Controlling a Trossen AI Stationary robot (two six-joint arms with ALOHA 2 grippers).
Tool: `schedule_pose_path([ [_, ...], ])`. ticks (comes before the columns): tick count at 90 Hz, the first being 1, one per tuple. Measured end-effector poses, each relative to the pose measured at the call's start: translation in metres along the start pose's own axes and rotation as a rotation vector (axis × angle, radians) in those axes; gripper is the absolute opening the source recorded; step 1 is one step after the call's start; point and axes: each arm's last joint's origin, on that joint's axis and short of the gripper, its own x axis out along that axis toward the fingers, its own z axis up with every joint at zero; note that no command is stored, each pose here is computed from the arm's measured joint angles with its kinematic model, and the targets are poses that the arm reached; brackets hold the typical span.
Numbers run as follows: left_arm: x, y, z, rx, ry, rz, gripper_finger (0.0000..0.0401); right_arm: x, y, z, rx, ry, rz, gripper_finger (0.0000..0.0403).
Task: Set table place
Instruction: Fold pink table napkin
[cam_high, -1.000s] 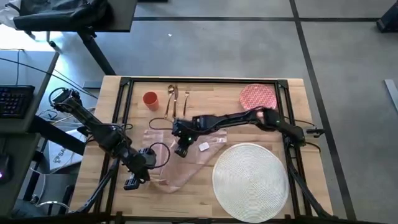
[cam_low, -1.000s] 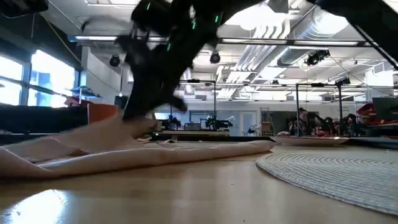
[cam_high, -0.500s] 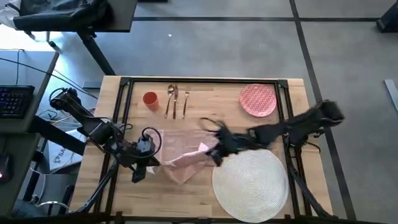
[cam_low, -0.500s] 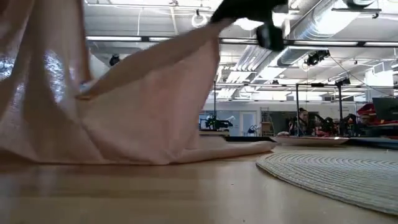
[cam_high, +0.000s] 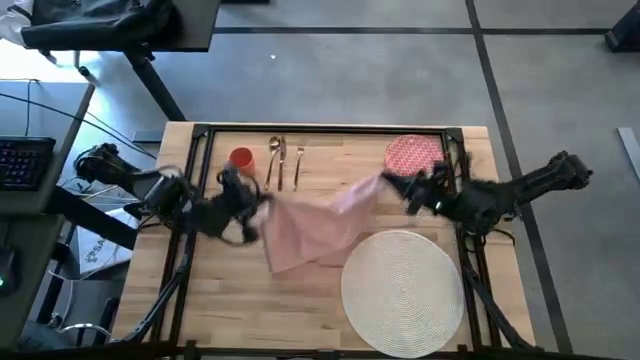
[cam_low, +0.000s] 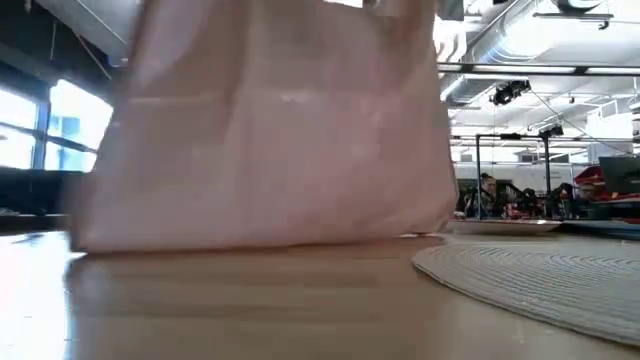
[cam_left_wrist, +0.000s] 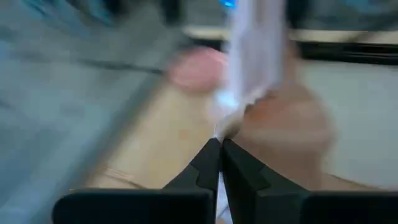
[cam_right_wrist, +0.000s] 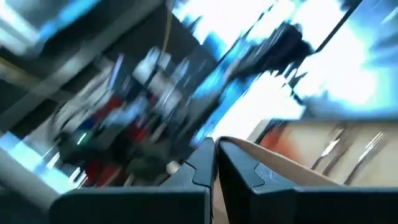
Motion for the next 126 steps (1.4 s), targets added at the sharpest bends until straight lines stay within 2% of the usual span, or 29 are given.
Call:
schedule_pose_path([
  [9, 0.022, 0.032, 0.020, 0.146, -0.029, 0.153, 0.0000, 0.005, -0.015, 0.028, -0.071, -0.126, -0.089, 0.0000],
  [20, 0.041, 0.070, 0.042, 0.268, -0.118, 0.219, 0.0000, 0.001, -0.026, 0.063, -0.147, -0.230, -0.100, 0.0000],
  [33, 0.032, 0.096, 0.067, 0.385, -0.224, 0.326, 0.0000, -0.017, -0.009, 0.106, -0.239, -0.289, 0.005, 0.0000],
  [39, 0.022, 0.101, 0.075, 0.421, -0.235, 0.329, 0.0000, -0.025, 0.003, 0.118, -0.288, -0.230, 0.112, 0.0000],
  [45, 0.012, 0.098, 0.076, 0.410, -0.216, 0.270, 0.0000, -0.028, 0.012, 0.117, -0.312, -0.110, 0.216, 0.0000],
  [52, 0.007, 0.087, 0.065, 0.362, -0.154, 0.127, 0.0000, -0.025, 0.012, 0.093, -0.309, 0.103, 0.231, 0.0000],
  [63, 0.010, 0.052, 0.028, 0.241, 0.053, -0.168, 0.0000, -0.023, -0.001, 0.031, -0.253, 0.407, 0.162, 0.0000],
  [70, 0.016, 0.025, -0.001, 0.190, 0.199, -0.275, 0.0000, -0.027, -0.014, -0.013, -0.183, 0.530, 0.122, 0.0000],
  [80, 0.018, -0.015, -0.043, 0.156, 0.321, -0.407, 0.0000, -0.041, -0.035, -0.072, -0.038, 0.644, 0.093, 0.0000],
  [90, 0.015, -0.045, -0.079, 0.122, 0.396, -0.477, 0.0000, -0.058, -0.050, -0.110, 0.104, 0.668, 0.058, 0.0000],
  [97, 0.010, -0.058, -0.095, 0.074, 0.430, -0.506, 0.0000, -0.065, -0.055, -0.128, 0.146, 0.712, 0.024, 0.0000],
  [111, 0.003, -0.068, -0.109, 0.029, 0.467, -0.519, 0.0000, -0.062, -0.048, -0.156, 0.030, 0.860, 0.031, 0.0000],
  [126, 0.001, -0.069, -0.112, 0.017, 0.477, -0.518, 0.0000, -0.037, -0.047, -0.185, -0.162, 0.964, 0.004, 0.0001],
])
